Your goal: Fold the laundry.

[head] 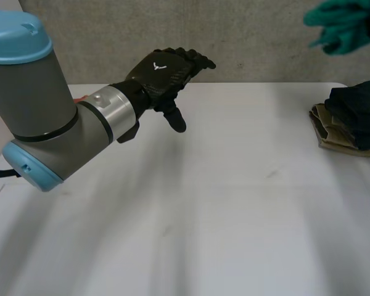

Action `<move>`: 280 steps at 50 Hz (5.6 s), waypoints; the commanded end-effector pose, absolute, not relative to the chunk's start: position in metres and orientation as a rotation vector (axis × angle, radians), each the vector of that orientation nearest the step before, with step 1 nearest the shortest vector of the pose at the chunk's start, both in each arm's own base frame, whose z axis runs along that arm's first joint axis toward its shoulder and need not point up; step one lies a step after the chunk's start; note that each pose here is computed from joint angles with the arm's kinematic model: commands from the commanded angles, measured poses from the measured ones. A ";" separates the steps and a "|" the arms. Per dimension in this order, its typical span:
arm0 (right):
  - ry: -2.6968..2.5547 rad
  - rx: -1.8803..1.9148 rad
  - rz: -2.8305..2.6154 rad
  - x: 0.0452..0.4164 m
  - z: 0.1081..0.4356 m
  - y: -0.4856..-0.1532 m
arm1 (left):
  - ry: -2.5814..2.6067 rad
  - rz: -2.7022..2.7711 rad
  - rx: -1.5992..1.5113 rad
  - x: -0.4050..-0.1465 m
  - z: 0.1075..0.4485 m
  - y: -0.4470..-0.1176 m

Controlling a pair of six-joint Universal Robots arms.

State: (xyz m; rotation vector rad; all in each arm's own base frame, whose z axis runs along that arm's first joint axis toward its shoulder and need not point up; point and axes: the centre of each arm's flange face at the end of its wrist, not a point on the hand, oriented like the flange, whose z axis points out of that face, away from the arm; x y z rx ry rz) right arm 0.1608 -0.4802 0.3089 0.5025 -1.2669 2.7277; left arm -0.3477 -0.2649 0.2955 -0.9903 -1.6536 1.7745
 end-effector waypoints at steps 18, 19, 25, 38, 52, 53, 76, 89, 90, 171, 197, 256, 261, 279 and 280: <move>-1.734 0.785 2.495 0.013 0.164 -0.511 | -1.669 1.655 -1.045 -0.364 0.272 -0.235; -1.724 0.781 2.497 0.013 0.169 -0.510 | -1.667 1.655 -1.045 -0.364 0.272 -0.234; -1.697 0.660 2.481 0.008 0.201 -0.504 | -1.646 1.652 -1.055 -0.367 0.275 -0.227; -1.971 0.342 2.233 -0.005 0.233 -0.469 | -1.573 1.662 -1.072 -0.373 0.292 -0.206; -1.550 0.228 1.867 -0.027 0.318 -0.441 | -1.427 1.737 -0.983 -0.376 0.329 -0.198; -1.515 0.252 1.919 -0.013 0.324 -0.441 | -1.400 1.760 -0.963 -0.375 0.336 -0.199; -1.901 1.176 2.345 0.245 0.232 -0.311 | -2.205 2.337 -0.838 -0.174 0.266 -0.425; -2.188 1.260 2.066 0.242 0.175 -0.286 | -2.137 2.193 -0.994 -0.135 0.147 -0.504; -2.197 1.262 2.058 0.242 0.173 -0.285 | -2.136 2.195 -0.994 -0.135 0.141 -0.508; -2.856 0.663 1.867 0.214 0.164 -0.300 | -1.882 1.828 -0.751 -0.314 0.243 -0.236; -2.807 0.985 2.035 0.303 0.115 -0.338 | -1.899 1.481 -1.116 -0.346 0.163 -0.288; -1.117 0.830 2.829 0.327 0.336 -0.371 | -1.257 2.419 -0.404 -0.323 0.330 -0.334; -1.335 0.952 2.727 0.328 0.302 -0.356 | -1.515 2.318 -0.545 -0.317 0.277 -0.308; -2.134 1.311 2.058 0.299 0.140 -0.300 | -2.245 1.782 -0.833 -0.270 0.153 -0.206; -2.141 1.312 2.050 0.298 0.138 -0.299 | -2.263 1.768 -0.836 -0.267 0.160 -0.202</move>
